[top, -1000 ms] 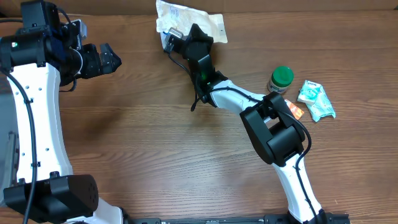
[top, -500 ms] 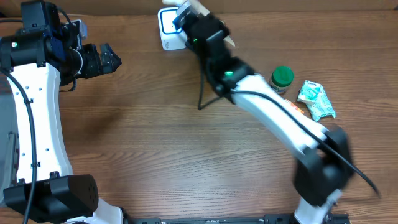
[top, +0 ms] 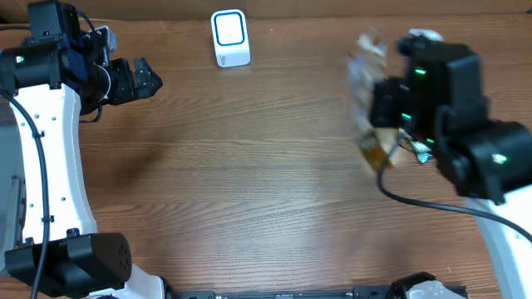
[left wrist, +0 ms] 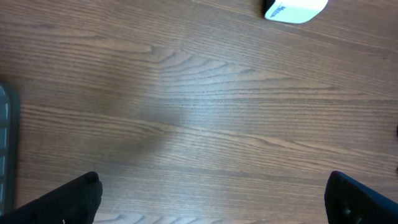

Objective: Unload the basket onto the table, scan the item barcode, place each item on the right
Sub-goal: 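Carry the bag right and drop it beside the green-lidded jar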

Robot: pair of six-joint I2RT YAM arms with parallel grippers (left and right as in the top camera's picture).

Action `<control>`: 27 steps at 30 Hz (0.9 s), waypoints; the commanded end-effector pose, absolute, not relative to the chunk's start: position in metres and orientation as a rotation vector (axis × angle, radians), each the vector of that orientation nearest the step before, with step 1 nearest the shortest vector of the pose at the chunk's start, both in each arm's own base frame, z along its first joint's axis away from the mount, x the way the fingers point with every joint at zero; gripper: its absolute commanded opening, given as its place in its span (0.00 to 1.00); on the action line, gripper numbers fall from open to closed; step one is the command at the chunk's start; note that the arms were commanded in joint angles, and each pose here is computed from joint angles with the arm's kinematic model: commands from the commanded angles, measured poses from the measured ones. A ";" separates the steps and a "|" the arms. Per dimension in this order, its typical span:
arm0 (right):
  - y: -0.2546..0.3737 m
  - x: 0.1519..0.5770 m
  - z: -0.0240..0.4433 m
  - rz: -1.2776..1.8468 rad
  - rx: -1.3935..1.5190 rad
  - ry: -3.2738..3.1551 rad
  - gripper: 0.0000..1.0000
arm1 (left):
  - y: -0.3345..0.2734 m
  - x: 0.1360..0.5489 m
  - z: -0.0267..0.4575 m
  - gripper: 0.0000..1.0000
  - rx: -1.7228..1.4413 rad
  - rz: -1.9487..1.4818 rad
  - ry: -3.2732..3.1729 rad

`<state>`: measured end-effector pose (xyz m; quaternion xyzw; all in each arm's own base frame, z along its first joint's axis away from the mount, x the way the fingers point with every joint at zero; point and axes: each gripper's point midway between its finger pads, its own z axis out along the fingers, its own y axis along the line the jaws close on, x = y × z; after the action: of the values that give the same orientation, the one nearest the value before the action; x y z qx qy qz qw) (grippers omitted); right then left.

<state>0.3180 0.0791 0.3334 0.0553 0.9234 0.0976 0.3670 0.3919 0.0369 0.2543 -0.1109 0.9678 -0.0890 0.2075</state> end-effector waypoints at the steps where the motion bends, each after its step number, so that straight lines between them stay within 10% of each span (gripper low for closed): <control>1: 0.044 0.307 0.308 0.224 0.403 2.476 0.04 | 0.039 0.393 0.254 1.00 -0.288 -0.238 2.695; 19: -0.076 0.335 0.141 -0.505 0.982 2.798 0.04 | 0.039 0.393 0.254 1.00 -0.288 -0.239 2.695; 27: -0.075 0.366 0.136 -0.425 0.974 2.712 0.64 | 0.039 0.393 0.254 1.00 -0.288 -0.238 2.695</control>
<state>0.3574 -0.0729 0.1313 0.3246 0.9295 -0.1481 0.0935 0.3920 0.0369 0.2543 -0.1109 0.9678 -0.0890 0.2077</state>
